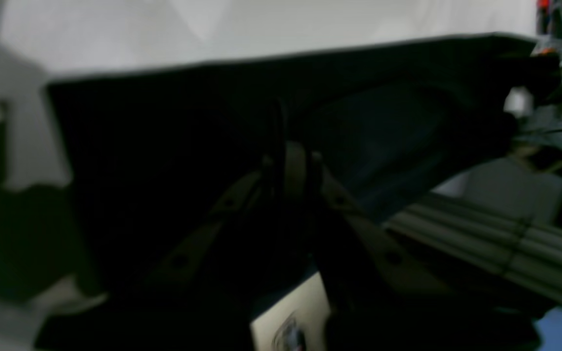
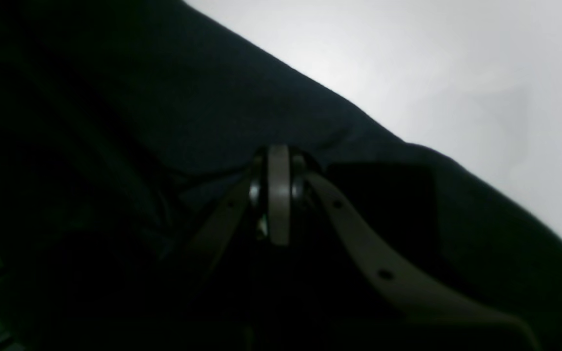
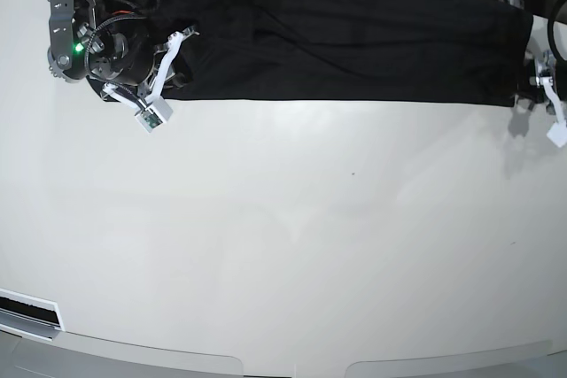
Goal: Layout the t-shirt on the table in an organized manner, then fold the t-shirt properly
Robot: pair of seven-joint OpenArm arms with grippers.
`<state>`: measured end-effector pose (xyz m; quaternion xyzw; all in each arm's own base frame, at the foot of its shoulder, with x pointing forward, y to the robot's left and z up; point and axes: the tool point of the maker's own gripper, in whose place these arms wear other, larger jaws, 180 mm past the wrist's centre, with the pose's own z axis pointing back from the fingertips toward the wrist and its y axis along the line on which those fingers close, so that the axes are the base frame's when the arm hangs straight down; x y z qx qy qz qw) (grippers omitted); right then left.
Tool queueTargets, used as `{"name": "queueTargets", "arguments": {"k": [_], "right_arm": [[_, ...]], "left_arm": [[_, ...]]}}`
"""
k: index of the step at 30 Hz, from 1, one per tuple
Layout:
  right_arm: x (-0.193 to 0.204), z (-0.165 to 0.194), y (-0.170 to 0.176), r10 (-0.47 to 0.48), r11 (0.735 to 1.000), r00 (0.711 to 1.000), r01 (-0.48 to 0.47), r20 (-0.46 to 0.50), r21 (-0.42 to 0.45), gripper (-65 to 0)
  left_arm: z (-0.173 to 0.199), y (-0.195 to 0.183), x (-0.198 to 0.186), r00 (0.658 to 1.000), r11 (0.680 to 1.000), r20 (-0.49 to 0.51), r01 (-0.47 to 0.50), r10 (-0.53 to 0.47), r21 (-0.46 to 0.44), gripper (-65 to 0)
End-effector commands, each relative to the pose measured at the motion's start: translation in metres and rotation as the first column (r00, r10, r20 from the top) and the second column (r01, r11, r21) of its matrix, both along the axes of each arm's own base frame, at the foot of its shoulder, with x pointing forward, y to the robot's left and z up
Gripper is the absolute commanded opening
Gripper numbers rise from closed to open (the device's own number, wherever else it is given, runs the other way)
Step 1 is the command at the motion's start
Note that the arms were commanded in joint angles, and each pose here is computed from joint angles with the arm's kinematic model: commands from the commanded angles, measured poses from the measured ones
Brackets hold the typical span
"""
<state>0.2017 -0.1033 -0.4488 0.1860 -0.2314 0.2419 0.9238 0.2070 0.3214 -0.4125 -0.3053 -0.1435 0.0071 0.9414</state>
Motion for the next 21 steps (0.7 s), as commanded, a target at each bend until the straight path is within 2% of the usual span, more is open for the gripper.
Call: {"name": "queueTargets", "arguments": {"k": [1,6,8,14,18,19,21], "right_arm": [[0.009,0.008,0.001,-0.006,1.000,0.999,0.005,0.035,0.019,-65.0],[0.006,0.006,-0.001,-0.001,1.000,1.000,0.001,0.020,0.008,-65.0],[0.006,0.006,0.000,-0.001,1.000,1.000,0.000,0.020,0.009,-65.0],[0.005,0.007,0.002,0.026,1.000,0.999,-0.026,0.025,0.014,-65.0],[0.008,0.010,0.003,0.021,0.999,0.999,-0.022,0.032,0.025,-65.0],[0.011,0.012,0.005,0.018,0.999,0.999,-0.019,0.035,0.040,-65.0],[0.019,0.020,0.011,0.012,0.997,0.999,-0.016,0.052,0.080,-65.0]], "left_arm": [[0.012,0.014,0.013,0.999,0.999,0.054,-0.009,0.006,0.043,-65.0],[0.003,0.041,0.027,0.990,0.975,0.141,-0.038,0.007,0.218,-65.0],[-0.001,0.047,0.028,0.989,0.965,0.149,-0.031,-0.008,0.262,-65.0],[-0.003,0.041,0.028,0.989,0.969,0.151,-0.034,-0.003,0.244,-64.5],[-0.005,0.039,0.027,0.990,0.970,0.144,-0.030,-0.005,0.242,-30.3],[-0.004,0.040,0.027,0.989,0.969,0.145,-0.031,-0.005,0.245,-26.2],[0.002,0.048,0.029,0.990,0.964,0.141,-0.024,-0.014,0.264,-25.5]]}}
